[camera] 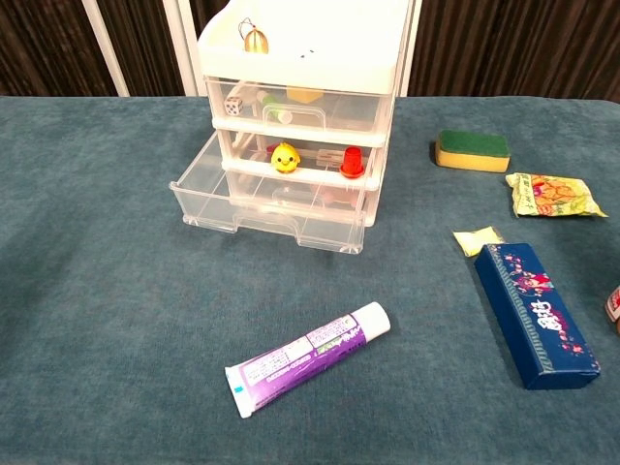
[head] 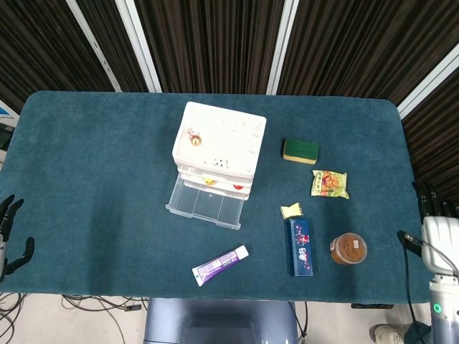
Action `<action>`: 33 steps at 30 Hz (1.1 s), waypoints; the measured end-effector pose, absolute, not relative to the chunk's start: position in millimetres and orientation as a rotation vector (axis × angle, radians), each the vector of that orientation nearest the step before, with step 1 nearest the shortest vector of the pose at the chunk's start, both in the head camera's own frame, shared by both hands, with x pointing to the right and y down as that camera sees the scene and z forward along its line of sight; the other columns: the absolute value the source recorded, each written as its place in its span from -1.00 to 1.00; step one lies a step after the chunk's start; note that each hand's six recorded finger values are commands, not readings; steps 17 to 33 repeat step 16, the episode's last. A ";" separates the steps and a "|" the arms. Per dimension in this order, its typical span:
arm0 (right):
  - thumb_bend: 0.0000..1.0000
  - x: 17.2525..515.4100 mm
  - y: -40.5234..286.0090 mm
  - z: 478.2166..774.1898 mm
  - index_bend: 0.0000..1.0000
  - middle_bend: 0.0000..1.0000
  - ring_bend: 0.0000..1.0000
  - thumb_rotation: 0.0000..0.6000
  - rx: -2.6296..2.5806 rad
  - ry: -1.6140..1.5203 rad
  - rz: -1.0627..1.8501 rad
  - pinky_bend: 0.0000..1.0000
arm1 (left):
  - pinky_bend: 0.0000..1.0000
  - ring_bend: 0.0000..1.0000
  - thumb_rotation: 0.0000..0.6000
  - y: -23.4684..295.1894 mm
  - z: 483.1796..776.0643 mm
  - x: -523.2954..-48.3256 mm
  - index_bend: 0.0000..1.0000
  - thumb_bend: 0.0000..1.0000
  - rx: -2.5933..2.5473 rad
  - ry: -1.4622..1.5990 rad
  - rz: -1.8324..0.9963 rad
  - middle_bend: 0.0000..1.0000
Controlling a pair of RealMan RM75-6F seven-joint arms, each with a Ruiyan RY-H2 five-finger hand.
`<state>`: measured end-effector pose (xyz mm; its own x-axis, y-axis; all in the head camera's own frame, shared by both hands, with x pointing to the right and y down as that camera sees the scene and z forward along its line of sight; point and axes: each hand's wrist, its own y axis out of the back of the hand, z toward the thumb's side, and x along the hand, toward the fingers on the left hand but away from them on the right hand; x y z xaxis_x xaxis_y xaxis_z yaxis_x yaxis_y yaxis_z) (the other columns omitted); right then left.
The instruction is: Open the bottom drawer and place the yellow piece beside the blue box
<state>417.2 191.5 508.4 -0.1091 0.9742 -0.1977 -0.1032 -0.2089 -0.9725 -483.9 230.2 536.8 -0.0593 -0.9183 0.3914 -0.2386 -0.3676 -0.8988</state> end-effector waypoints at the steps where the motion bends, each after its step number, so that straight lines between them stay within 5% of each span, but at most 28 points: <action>1: -0.81 418.6 197.1 509.2 -0.78 -0.75 -0.44 1.00 -1.223 -1.096 1.476 -0.48 | -1.00 -1.00 1.00 230.2 536.4 -483.6 -0.85 -0.04 -1.627 1.242 -1.466 -0.99; 15: -0.81 405.6 247.5 544.6 -0.87 -0.82 -0.46 1.00 -1.469 -0.900 1.475 -0.48 | -1.00 -1.00 1.00 229.6 534.1 -482.3 -0.85 -0.04 -1.638 1.198 -1.451 -0.99; 33: -0.81 404.7 248.6 545.9 -0.87 -0.82 -0.46 1.00 -1.480 -0.891 1.481 -0.48 | -1.00 -1.00 1.00 229.6 534.2 -482.0 -0.85 -0.04 -1.639 1.195 -1.450 -0.99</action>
